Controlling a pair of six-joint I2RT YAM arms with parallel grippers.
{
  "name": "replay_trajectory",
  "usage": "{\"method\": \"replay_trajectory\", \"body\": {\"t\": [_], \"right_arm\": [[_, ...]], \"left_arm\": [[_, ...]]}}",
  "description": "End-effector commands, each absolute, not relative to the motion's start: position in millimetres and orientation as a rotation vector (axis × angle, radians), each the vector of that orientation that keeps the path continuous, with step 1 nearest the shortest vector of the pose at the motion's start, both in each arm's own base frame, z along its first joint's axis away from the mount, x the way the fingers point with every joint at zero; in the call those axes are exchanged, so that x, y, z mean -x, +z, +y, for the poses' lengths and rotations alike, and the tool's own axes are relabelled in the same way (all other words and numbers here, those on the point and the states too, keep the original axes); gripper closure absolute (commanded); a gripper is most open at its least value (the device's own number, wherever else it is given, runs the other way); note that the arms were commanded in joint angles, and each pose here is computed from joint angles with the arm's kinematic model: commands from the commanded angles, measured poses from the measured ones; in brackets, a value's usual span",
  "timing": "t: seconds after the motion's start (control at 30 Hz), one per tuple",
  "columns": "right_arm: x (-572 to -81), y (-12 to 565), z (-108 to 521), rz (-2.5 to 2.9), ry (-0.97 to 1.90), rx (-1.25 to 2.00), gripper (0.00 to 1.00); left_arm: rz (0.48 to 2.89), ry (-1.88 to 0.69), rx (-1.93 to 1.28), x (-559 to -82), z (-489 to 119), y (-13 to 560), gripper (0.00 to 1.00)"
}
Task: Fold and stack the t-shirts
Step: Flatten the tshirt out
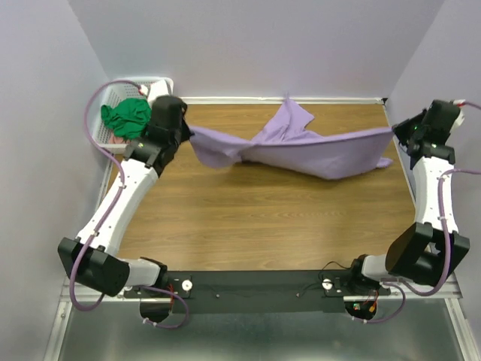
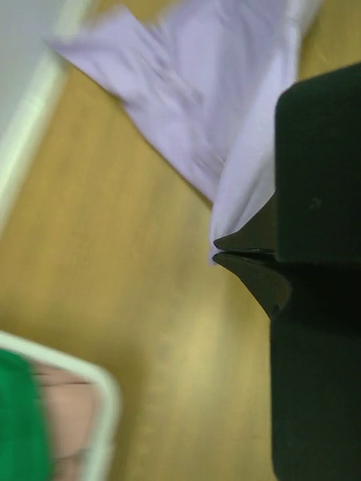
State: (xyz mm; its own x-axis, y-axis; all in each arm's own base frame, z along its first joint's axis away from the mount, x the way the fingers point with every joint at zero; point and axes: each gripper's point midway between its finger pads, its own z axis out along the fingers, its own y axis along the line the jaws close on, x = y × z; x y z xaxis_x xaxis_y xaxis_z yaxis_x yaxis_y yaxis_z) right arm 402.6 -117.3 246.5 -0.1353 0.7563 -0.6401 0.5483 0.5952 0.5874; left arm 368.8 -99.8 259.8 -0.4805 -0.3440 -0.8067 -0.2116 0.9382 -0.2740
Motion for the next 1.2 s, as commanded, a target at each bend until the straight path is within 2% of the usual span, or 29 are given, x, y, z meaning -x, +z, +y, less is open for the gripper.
{"method": "replay_trajectory", "body": {"t": [0.0,0.03,0.1,0.13,0.17,0.23,0.33,0.43,0.57,0.67,0.77,0.83,0.93,1.03,1.07,1.13,1.17], "right_arm": [[-401.6,342.0,-128.7,1.645,0.205,-0.933,0.99],[-400.9,359.1,-128.4,1.616,0.205,-0.908,1.00],[-396.0,413.9,-126.7,1.522,0.202,-0.829,1.00],[-387.7,453.4,-124.3,1.454,0.190,-0.768,0.99],[-386.4,454.2,-124.1,1.457,0.181,-0.756,0.99],[-372.0,500.0,-118.4,1.377,0.172,-0.689,0.99],[-345.5,536.5,-109.8,1.305,0.143,-0.632,0.99],[-323.3,555.6,-99.8,1.261,0.085,-0.597,0.99],[-292.1,574.8,-74.2,1.230,0.010,-0.503,0.99],[-261.0,585.3,-70.8,1.180,-0.041,-0.502,1.00],[-243.1,590.1,-58.9,1.173,-0.058,-0.441,0.99],[-242.1,589.0,-54.5,1.179,-0.052,-0.419,0.99],[-256.1,570.0,-47.3,1.238,-0.039,-0.389,0.99],[-279.8,535.5,-44.9,1.328,-0.038,-0.391,0.99],[-291.5,520.6,-44.8,1.368,-0.043,-0.395,0.99],[-313.5,479.7,-45.3,1.470,-0.064,-0.402,1.00],[-322.1,462.8,-46.3,1.510,-0.075,-0.410,0.99]], "left_arm": [[1.839,-0.117,0.417,-397.0,-72.2,366.0,1.00],[1.747,-0.147,0.426,-396.3,-68.5,408.6,1.00],[1.640,-0.152,0.446,-391.6,-56.5,451.6,1.00],[1.541,-0.186,0.458,-378.4,-50.0,493.0,1.00],[1.488,-0.198,0.468,-369.9,-45.1,513.2,1.00],[1.375,-0.217,0.480,-351.5,-35.3,552.1,1.00],[1.190,-0.253,0.493,-297.6,-14.0,611.2,1.00],[1.081,-0.256,0.503,-262.0,1.7,637.3,1.00],[0.919,-0.243,0.488,-188.5,29.0,663.1,1.00],[0.862,-0.232,0.471,-154.7,39.6,672.4,1.00],[0.858,-0.199,0.448,-145.4,43.2,673.0,1.00],[0.878,-0.183,0.418,-153.0,38.4,670.5,1.00],[0.970,-0.162,0.360,-191.3,20.6,654.0,1.00],[1.126,-0.133,0.284,-253.3,-6.3,615.3,1.00],[1.220,-0.110,0.263,-288.3,-18.0,584.4,1.00],[1.301,-0.097,0.236,-321.7,-31.1,551.4,1.00],[1.400,-0.074,0.218,-353.1,-41.8,509.9,1.00]]}}
